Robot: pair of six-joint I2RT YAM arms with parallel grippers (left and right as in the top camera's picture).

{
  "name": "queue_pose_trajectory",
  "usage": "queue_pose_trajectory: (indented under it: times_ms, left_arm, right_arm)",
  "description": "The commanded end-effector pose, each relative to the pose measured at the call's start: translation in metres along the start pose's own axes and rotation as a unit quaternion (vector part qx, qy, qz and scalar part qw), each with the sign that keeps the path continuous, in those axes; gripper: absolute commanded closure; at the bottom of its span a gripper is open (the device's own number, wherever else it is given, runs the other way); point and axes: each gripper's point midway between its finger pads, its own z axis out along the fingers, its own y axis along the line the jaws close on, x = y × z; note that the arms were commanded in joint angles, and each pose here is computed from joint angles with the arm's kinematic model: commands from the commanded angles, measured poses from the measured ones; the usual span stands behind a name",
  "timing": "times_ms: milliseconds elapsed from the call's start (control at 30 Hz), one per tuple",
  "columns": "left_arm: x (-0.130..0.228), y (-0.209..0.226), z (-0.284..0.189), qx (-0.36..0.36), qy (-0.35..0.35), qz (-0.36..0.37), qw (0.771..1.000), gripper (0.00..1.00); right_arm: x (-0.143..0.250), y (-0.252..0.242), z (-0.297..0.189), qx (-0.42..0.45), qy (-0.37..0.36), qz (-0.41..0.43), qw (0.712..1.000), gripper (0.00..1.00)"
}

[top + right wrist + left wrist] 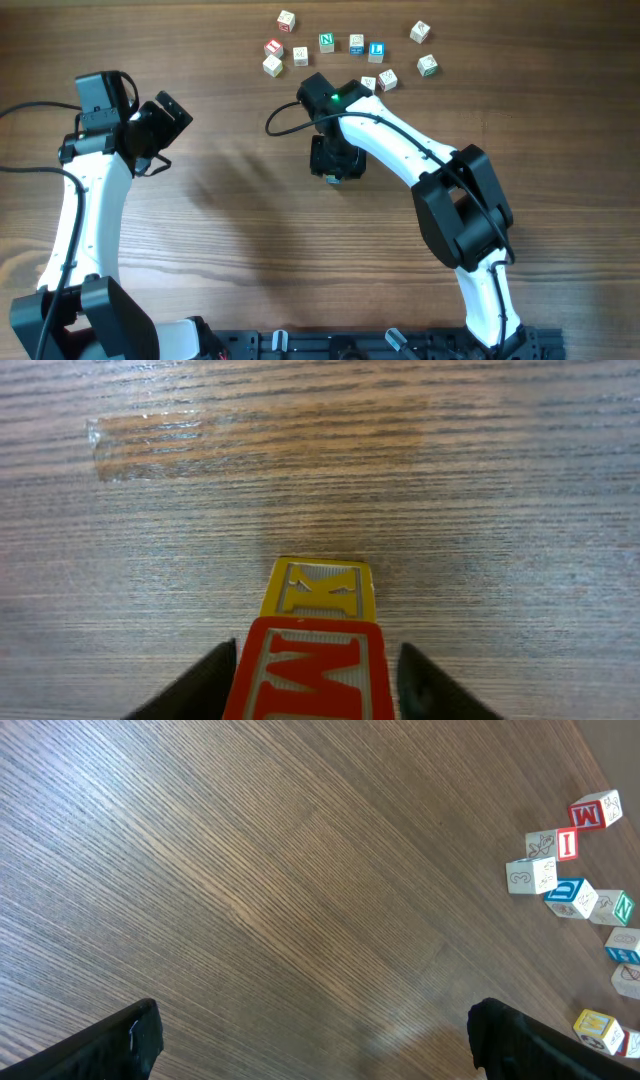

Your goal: Form a tower

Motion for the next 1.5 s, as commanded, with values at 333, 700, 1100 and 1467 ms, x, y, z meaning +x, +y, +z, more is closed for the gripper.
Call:
queue_pose_trajectory:
  times_ms: [333, 700, 1100, 1467]
  left_arm:
    - [0.001, 0.000, 0.000, 0.001, 0.002, -0.005, 1.000, 0.00]
    - [0.001, 0.002, 0.000, -0.004, 0.000, -0.005, 1.000, 0.00]
    - [0.001, 0.003, 0.001, -0.007, 0.000, -0.005, 1.000, 0.00]
    - [0.001, 0.004, 0.001, -0.007, 0.000, -0.005, 1.000, 0.00]
  right_arm:
    - [0.000, -0.001, -0.016, 0.017, 0.010, -0.168, 0.986, 0.00]
    - [-0.002, -0.001, -0.050, 0.018, 0.015, -0.574, 0.819, 0.00]
    - [-0.001, 0.005, -0.019, -0.020, 0.006, -0.627, 0.778, 0.00]
    - [-0.001, 0.003, -0.005, -0.020, 0.003, -0.629, 0.777, 0.05]
